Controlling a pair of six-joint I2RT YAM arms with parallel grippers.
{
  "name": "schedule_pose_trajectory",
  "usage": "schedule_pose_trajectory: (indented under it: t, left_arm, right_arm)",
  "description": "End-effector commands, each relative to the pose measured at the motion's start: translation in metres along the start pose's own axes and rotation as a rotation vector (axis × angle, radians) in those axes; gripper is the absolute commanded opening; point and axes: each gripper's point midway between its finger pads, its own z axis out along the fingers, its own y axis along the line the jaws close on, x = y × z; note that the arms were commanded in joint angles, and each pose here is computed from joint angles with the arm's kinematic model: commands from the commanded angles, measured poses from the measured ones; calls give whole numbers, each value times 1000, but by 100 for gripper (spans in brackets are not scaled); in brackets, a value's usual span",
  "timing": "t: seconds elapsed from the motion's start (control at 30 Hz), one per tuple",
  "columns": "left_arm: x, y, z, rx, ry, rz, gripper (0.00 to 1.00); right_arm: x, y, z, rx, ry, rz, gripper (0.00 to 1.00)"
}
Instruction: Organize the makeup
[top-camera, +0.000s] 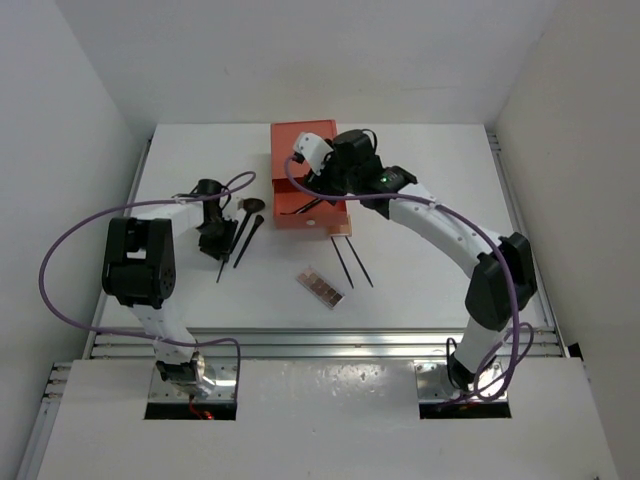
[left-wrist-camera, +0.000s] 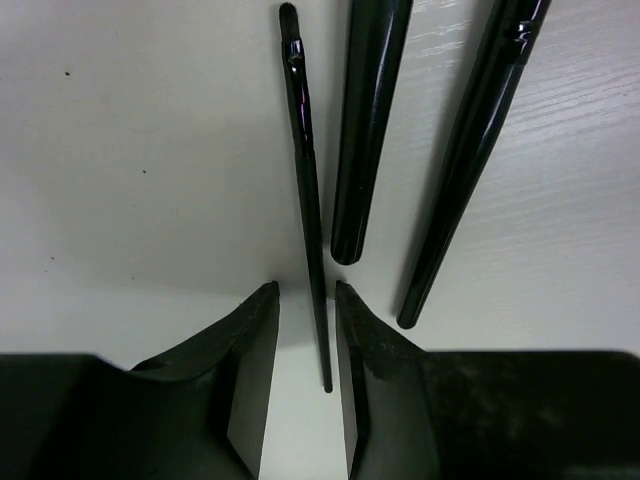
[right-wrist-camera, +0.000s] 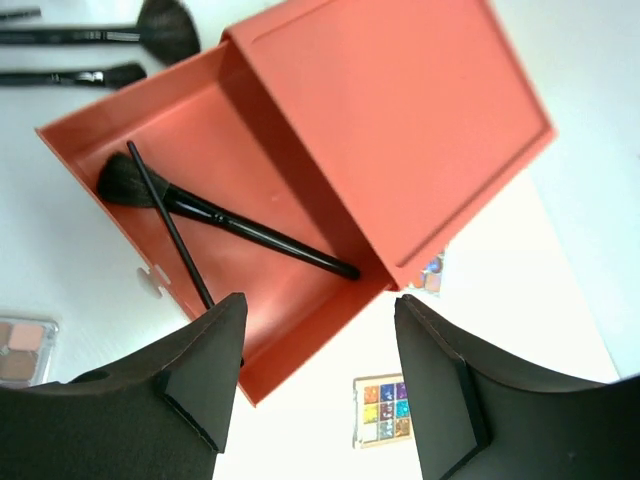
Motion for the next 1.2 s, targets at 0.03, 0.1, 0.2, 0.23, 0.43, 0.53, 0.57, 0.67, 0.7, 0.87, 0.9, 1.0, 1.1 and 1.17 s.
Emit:
schedule_pose_trajectory:
  t: [0.03,0.1,0.2,0.23,0.43,0.53,0.57,0.67,0.7,0.87,0.9,1.0,1.1,1.17]
  left_arm:
    - [25,6,22,-21,87,10,35]
    - [25,9,25,-33,89,11,27]
    - [25,11,28,-42,91,21,14]
    - [25,11,28,-42,91,30,7]
    - [38,14,31,-66,121,31,0]
    - [30,16,22,-73,82,42,0]
    - [27,16,19,-75,72,42,0]
    - [1,18,1,-82,-15,54,0]
    - [-10,20,-5,-88,-47,54,0]
    - [-53,25,-39,-114,-180,56,0]
    - [-67,25,-51,-112,-217,58,0]
    - [-98,26,-86,-120,-314,61,0]
    - [-130,16,-126,-113,-422,116,0]
    - [-145,6,-146,-116,-474,174,0]
  right_arm:
    - [-15,-10,-16,62,-60,61,61]
    - [-14,-9,-19,67,-61,76,61]
    - [-13,-10,-25,77,-66,91,61]
    - [-10,-8,-28,78,-62,95,61]
    - [-5,-10,-43,114,-74,133,61]
    - [-3,-11,-51,121,-78,174,61]
    - [-2,-12,-55,120,-77,198,61]
    - [4,-14,-63,125,-74,263,61]
    - [6,-14,-65,126,-74,280,61]
    - [21,-17,-77,154,-74,328,61]
    - [27,-14,-78,156,-60,337,60]
    - [42,-15,-83,174,-35,374,60]
    - [62,-13,-86,183,-2,429,60]
    - [69,-16,-88,198,6,451,59]
